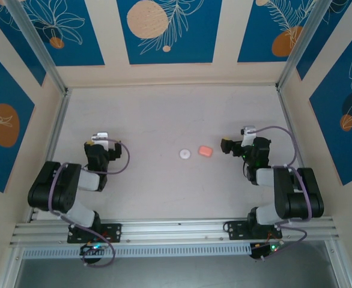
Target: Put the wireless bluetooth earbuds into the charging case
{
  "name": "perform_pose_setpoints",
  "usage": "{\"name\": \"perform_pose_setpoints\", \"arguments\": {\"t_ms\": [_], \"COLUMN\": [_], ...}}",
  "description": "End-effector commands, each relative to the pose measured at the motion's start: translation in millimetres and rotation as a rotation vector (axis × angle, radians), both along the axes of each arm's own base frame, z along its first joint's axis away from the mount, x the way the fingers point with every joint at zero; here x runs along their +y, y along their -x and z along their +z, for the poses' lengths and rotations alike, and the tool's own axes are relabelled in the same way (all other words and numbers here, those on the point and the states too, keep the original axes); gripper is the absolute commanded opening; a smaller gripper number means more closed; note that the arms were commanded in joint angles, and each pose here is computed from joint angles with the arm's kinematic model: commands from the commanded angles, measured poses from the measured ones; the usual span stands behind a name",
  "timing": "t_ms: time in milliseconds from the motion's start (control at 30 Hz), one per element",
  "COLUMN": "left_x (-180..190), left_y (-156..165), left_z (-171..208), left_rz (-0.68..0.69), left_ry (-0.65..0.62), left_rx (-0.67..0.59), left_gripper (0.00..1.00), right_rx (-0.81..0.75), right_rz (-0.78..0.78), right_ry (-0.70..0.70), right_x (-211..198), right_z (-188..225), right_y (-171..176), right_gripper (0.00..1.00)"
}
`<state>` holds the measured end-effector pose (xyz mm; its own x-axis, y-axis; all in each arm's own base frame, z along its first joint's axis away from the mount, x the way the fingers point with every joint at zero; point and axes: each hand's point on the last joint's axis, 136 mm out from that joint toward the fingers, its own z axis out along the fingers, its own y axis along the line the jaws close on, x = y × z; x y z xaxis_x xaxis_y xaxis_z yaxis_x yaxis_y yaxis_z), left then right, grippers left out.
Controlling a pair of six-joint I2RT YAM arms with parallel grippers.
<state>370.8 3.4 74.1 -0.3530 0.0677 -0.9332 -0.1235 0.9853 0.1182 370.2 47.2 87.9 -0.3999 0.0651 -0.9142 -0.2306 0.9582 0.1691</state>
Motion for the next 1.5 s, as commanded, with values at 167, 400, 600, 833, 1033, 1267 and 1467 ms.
{"name": "perform_pose_setpoints", "arguments": {"t_ms": [167, 400, 600, 833, 1033, 1267, 1467], "left_x": [-3.8, -3.4, -3.5, -3.6, -3.7, -3.6, -4.6], "left_y": [-22.9, -22.6, -22.8, -22.6, -22.6, -22.6, -23.7], "left_z": [19.7, 20.4, 20.7, 20.1, 20.0, 20.0, 18.8], "left_rz": [-0.039, -0.038, -0.038, -0.039, -0.04, -0.04, -0.048], "left_ry": [0.014, 0.012, 0.012, 0.012, 0.011, 0.011, 0.016], "left_rx": [-0.031, -0.034, -0.035, -0.033, -0.032, -0.032, -0.025], "left_gripper": [1.0, 1.0, 1.0, 1.0, 1.0, 1.0, 1.0], "right_rx": [-0.033, -0.008, -0.008, -0.01, -0.009, -0.008, -0.009], "right_rz": [0.009, -0.016, -0.016, -0.016, -0.016, -0.017, -0.017], "right_ry": [0.03, -0.005, -0.005, -0.004, -0.005, -0.004, -0.004], "right_x": [-1.4, -9.5, -9.5, -9.6, -9.6, -9.8, -9.8], "right_z": [7.8, 7.4, 7.2, 7.8, 7.6, 7.2, 7.3], "right_y": [-20.2, -23.1, -22.6, -23.0, -22.9, -22.6, -22.7], "right_gripper": [0.99, 0.99, 0.99, 0.99, 0.99, 0.99, 0.99]}}
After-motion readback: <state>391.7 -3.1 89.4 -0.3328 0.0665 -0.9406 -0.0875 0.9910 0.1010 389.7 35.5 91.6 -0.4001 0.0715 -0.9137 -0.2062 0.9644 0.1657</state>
